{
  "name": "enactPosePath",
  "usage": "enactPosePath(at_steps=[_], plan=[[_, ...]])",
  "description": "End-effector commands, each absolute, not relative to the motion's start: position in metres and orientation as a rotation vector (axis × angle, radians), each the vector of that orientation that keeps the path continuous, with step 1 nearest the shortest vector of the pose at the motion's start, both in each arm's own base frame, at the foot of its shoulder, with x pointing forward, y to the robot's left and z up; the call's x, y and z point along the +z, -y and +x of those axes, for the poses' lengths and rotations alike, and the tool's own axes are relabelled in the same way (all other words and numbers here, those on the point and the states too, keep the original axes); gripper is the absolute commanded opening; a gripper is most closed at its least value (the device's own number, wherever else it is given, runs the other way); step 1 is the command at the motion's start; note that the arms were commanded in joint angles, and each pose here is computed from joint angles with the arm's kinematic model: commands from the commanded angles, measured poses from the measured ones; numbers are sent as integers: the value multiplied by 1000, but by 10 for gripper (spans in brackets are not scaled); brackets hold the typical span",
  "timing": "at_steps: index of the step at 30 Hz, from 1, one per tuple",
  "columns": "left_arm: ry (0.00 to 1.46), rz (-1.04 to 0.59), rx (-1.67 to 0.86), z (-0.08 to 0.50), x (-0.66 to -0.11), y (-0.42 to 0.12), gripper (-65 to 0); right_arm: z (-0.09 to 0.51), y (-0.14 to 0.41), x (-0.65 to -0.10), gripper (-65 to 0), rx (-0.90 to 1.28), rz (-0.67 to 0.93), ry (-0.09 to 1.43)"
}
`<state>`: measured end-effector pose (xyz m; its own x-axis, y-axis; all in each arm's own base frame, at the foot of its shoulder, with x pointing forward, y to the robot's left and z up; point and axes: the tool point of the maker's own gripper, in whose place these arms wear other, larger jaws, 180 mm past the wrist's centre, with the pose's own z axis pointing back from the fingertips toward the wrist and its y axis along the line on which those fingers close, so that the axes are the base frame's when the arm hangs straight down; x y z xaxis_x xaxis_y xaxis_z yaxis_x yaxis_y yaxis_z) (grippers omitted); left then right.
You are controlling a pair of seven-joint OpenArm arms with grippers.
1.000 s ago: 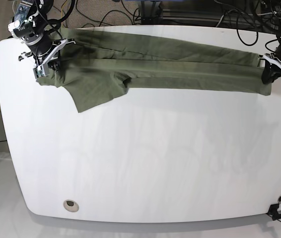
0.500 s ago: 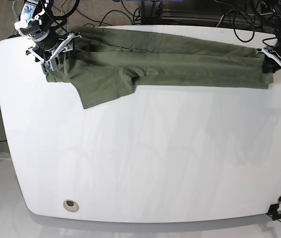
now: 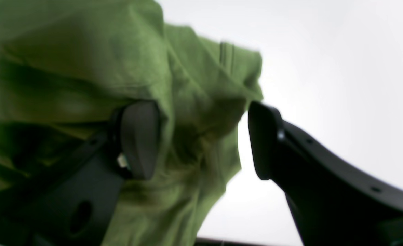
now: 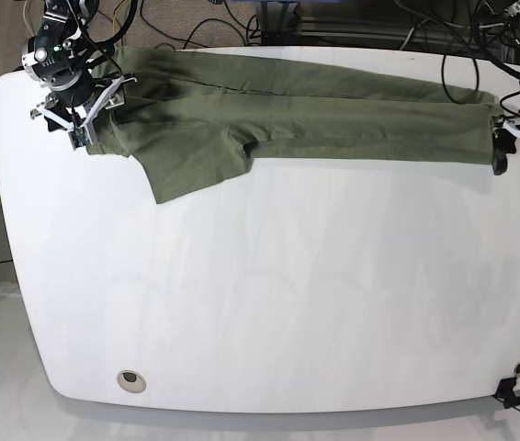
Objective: Fold the T-shirt properly
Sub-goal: 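Open both grippers and release the folded hem onto the shirt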
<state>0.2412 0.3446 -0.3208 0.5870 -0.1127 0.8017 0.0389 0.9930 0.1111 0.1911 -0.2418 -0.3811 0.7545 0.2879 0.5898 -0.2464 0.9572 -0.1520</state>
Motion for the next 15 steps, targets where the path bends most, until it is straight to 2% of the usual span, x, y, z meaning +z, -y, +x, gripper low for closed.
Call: enactPosePath(at_steps=[1,7,12,15], plan=[[993,97,-141,252,-301,-339,-71,203,238,-362,-254,336,-73,725],[1015,35,-220,261,-300,-297,-71,220,228,-347,-255,359,-50,795],[1001,-38,-220,260,-315,-270,-71,234,216,-327,-255,350,56,895],[1003,-62,-201,259,-319,-263,-71,239,201,-312,-255,326,182,966]])
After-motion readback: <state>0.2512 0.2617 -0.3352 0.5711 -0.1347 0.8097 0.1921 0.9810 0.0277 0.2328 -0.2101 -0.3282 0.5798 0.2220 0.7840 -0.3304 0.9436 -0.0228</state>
